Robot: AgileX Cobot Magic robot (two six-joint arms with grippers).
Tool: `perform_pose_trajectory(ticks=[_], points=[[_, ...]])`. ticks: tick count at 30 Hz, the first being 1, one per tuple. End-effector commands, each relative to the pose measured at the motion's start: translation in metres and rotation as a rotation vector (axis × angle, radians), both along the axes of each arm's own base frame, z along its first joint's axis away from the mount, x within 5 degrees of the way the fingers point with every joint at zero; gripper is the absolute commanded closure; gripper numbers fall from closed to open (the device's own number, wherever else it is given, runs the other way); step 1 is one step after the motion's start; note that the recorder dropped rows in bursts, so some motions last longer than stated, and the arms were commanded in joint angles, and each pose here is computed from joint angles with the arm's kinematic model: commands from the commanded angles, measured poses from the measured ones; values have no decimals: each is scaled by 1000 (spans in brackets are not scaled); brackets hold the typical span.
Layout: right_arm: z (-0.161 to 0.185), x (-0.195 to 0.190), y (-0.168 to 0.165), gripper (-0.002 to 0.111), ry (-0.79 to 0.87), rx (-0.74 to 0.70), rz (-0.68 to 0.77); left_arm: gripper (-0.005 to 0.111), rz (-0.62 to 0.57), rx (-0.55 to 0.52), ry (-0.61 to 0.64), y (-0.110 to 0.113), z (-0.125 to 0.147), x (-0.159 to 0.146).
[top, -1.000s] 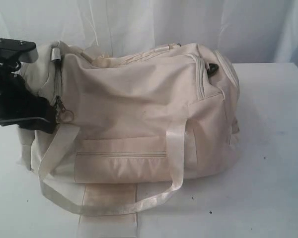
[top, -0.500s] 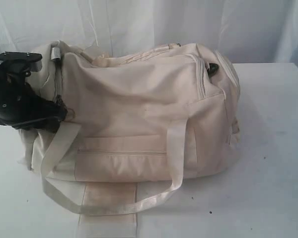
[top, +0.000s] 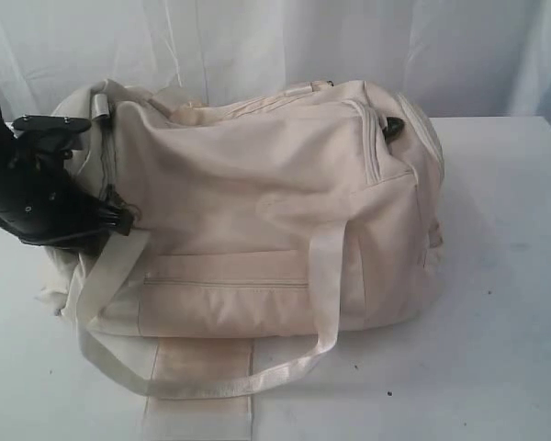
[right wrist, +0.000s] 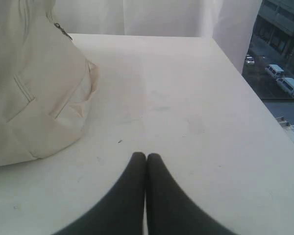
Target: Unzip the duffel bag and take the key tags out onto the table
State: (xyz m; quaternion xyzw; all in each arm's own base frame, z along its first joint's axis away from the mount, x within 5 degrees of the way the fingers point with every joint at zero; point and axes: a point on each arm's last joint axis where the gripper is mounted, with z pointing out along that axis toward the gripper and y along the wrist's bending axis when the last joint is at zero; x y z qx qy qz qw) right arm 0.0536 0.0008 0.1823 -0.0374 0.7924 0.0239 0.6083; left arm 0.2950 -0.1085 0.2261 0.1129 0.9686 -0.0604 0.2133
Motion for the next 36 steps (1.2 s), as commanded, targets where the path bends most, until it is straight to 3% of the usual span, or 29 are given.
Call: perform_pose_trajectory(ticks=[1, 12, 19, 25, 27, 29, 36], points=[[0, 0, 0, 108, -7, -24, 4, 106, -32, 28, 5, 1, 4, -3], [0, 0, 0, 108, -7, -24, 4, 107, -80, 27, -161, 11, 55, -25], [0, 0, 0, 108, -7, -24, 4, 107, -80, 26, -168, 11, 55, -25], [0, 0, 0, 108, -9, -27, 6, 107, -56, -21, -96, 9, 48, -31], [2, 1, -2, 108, -45, -169, 23, 107, -54, -15, -64, 10, 37, -36], [3, 1, -3, 108, -55, -215, 21, 107, -53, -11, -54, 12, 29, -39], [3, 1, -3, 108, -56, -219, 21, 107, -46, -26, -54, 11, 27, -40]])
